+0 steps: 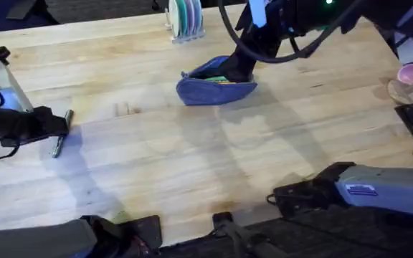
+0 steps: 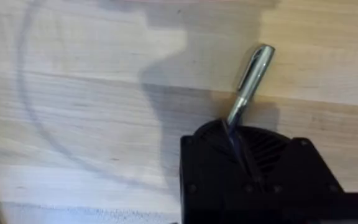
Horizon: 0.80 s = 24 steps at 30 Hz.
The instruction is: Unzip the bag, pick up the pens from the table one at a time and place them inside, then zip the bag closed.
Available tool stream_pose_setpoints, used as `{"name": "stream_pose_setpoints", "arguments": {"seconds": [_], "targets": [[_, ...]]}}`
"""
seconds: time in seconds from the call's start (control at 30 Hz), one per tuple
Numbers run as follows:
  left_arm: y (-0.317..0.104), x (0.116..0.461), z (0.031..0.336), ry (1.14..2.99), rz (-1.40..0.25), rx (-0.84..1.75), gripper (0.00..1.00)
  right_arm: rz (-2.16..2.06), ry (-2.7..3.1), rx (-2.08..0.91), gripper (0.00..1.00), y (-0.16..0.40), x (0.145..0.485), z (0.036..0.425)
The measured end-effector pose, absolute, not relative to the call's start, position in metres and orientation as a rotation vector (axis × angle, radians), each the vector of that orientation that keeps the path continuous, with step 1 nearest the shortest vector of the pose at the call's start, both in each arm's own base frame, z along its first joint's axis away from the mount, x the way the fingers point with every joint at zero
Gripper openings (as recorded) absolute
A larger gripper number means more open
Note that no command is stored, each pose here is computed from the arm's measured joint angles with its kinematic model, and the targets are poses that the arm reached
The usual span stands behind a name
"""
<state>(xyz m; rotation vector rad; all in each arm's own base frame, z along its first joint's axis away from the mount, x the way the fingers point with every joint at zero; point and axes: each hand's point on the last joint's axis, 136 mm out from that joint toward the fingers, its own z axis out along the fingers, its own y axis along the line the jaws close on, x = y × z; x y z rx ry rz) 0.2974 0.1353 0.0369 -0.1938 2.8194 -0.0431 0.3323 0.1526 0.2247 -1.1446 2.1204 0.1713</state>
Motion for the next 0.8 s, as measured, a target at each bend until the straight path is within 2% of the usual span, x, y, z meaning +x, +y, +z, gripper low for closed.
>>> {"name": "stream_pose_setpoints", "arguments": {"seconds": [0.17, 0.33, 0.57, 0.8], "targets": [[0.122, 0.307, 0.039, 2.803, -0.074, -0.134, 0.041, 0.168, 2.11, -1.141, 0.998, 0.152, 0.331, 0.229], [0.086, 0.332, 0.049, 2.75, -0.092, 0.047, 0.041, 0.151, 2.045, -1.119, 0.998, 0.149, 0.322, 0.252], [0.016, 0.366, 0.094, 2.554, -0.093, 0.344, 0.043, 0.137, 1.988, -1.099, 0.998, 0.142, 0.299, 0.279], [-0.071, 0.381, 0.132, 2.342, -0.169, 0.596, 0.043, 0.151, 1.994, -1.077, 0.998, 0.132, 0.267, 0.291]]}}
